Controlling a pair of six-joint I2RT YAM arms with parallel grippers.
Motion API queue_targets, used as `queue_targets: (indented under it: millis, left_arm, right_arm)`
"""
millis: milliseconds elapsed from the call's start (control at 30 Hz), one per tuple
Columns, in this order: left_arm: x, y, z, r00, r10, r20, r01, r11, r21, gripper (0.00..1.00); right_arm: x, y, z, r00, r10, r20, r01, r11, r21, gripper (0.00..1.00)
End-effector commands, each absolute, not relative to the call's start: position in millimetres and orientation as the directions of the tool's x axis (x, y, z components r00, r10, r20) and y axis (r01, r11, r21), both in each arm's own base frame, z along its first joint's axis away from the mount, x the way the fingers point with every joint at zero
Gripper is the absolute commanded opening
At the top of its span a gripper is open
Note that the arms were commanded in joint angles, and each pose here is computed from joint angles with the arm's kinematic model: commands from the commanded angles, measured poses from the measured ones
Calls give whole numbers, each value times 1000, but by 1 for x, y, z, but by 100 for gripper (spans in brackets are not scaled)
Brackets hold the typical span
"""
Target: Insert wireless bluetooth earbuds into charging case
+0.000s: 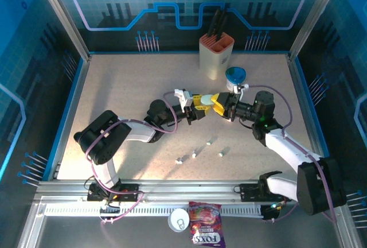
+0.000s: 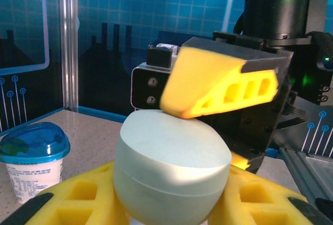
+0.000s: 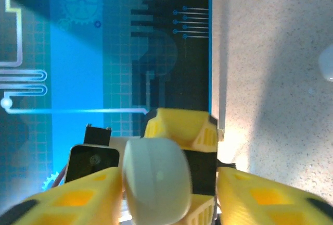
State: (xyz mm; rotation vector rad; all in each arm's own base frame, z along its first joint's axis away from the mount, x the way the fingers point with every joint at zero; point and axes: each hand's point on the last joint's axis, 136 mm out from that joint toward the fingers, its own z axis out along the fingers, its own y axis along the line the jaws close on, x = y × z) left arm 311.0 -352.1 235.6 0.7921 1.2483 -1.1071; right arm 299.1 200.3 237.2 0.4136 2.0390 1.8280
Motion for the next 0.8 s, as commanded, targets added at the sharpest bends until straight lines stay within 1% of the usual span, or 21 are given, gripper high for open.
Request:
queue_targets:
  millis: [0, 33, 167, 267, 300, 400, 433, 500, 567, 633, 767]
  left_arm:
    - [300, -353, 246, -43, -234, -971, 962, 252, -103, 30]
    - [299, -351, 246, -46, -233, -971, 963, 250, -106, 30]
    - [290, -347, 245, -56, -223, -973, 969, 222, -107, 30]
    - [283, -344, 244, -65, -218, -974, 973, 202, -110, 29]
    - [281, -343, 244, -66, -214, -974, 975, 193, -109, 29]
    - [274, -339, 240, -74, -204, -976, 977, 182, -112, 29]
    - [272, -338, 239, -79, -201, -976, 977, 179, -116, 29]
    - [268, -335, 236, -95, -194, -976, 977, 169, -129, 29]
    - [264, -335, 234, -115, -189, -975, 979, 146, -144, 28]
    - [260, -335, 231, -133, -180, -975, 981, 118, -156, 29]
    - [253, -337, 231, -140, -169, -976, 985, 79, -155, 28]
  right_arm:
    - [300, 189, 243, -875, 459, -155, -98, 146, 984, 61]
    - [301, 186, 244, -869, 462, -174, -114, 154, 981, 63]
    - [303, 178, 244, -854, 440, -277, -195, 222, 955, 67]
    - [298, 177, 250, -830, 361, -424, -320, 314, 894, 71]
    - [295, 177, 252, -808, 323, -493, -373, 368, 852, 73]
    - [284, 174, 255, -685, 199, -700, -520, 539, 662, 77]
    - [280, 174, 256, -645, 150, -749, -557, 580, 595, 77]
    - [268, 178, 258, -551, 31, -834, -652, 607, 453, 80]
    - [257, 184, 255, -473, -69, -878, -712, 616, 336, 81]
    - [252, 189, 252, -421, -143, -896, -738, 629, 246, 81]
    - [248, 200, 244, -343, -252, -905, -772, 624, 119, 82]
